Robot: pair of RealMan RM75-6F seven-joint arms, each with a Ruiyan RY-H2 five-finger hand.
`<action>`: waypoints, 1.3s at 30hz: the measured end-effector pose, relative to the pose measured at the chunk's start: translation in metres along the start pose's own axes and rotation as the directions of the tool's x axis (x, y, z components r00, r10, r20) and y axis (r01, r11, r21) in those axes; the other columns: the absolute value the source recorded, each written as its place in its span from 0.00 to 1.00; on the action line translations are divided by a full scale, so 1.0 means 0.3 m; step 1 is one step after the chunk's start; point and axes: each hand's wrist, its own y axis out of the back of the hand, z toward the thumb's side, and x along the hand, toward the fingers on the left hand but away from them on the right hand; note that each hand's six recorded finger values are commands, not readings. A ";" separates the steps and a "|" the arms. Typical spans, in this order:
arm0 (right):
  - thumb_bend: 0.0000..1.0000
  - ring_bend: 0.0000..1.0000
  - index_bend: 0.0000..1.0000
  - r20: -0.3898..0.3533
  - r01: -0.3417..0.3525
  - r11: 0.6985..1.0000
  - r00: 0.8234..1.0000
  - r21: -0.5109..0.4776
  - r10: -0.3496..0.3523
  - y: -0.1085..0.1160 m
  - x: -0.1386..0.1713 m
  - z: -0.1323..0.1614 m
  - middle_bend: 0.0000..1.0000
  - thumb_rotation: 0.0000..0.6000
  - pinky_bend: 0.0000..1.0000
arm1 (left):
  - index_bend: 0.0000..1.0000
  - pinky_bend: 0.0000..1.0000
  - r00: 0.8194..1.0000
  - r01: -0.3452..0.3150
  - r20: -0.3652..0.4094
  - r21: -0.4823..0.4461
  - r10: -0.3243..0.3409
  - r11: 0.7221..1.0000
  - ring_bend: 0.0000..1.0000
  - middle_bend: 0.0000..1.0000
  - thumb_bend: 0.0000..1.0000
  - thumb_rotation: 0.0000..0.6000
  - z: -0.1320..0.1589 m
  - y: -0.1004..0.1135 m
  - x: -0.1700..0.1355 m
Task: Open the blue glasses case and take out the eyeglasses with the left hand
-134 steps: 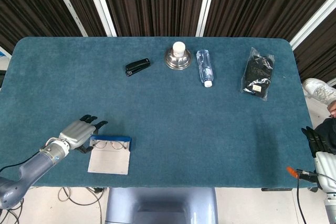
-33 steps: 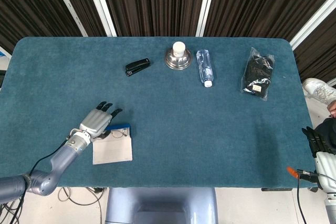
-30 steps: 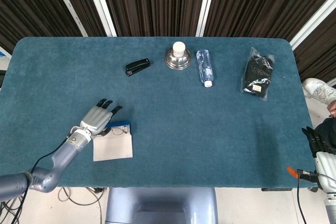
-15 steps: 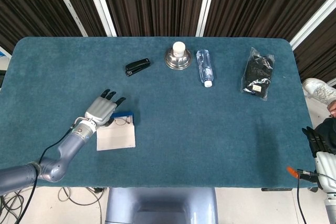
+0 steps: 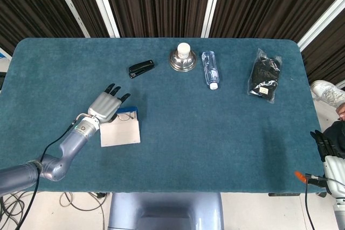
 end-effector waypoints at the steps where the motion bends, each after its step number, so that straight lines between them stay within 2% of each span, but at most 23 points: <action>1: 0.20 0.00 0.00 0.000 0.000 1.000 1.000 0.000 0.000 0.000 0.000 0.000 0.00 1.00 0.20 | 0.11 0.04 1.000 -0.005 0.002 0.009 0.005 1.000 0.05 0.51 0.37 1.00 -0.001 0.002 0.002; 15: 0.20 0.00 0.00 0.000 0.000 1.000 1.000 -0.003 0.000 0.000 0.000 0.000 0.00 1.00 0.20 | 0.12 0.04 0.991 -0.106 0.101 0.170 0.090 0.980 0.05 0.51 0.37 1.00 0.013 0.030 0.009; 31: 0.20 0.00 0.00 0.000 0.001 1.000 1.000 -0.002 -0.001 0.000 0.000 0.000 0.00 1.00 0.20 | 0.12 0.04 0.993 -0.097 0.089 0.188 0.082 0.977 0.05 0.51 0.37 1.00 -0.006 0.019 0.005; 39: 0.20 0.00 0.00 0.001 0.000 1.000 1.000 -0.003 0.000 0.000 0.000 -0.001 0.00 1.00 0.20 | 0.13 0.04 0.992 -0.115 0.080 0.185 0.102 0.976 0.05 0.51 0.37 1.00 -0.016 0.040 0.010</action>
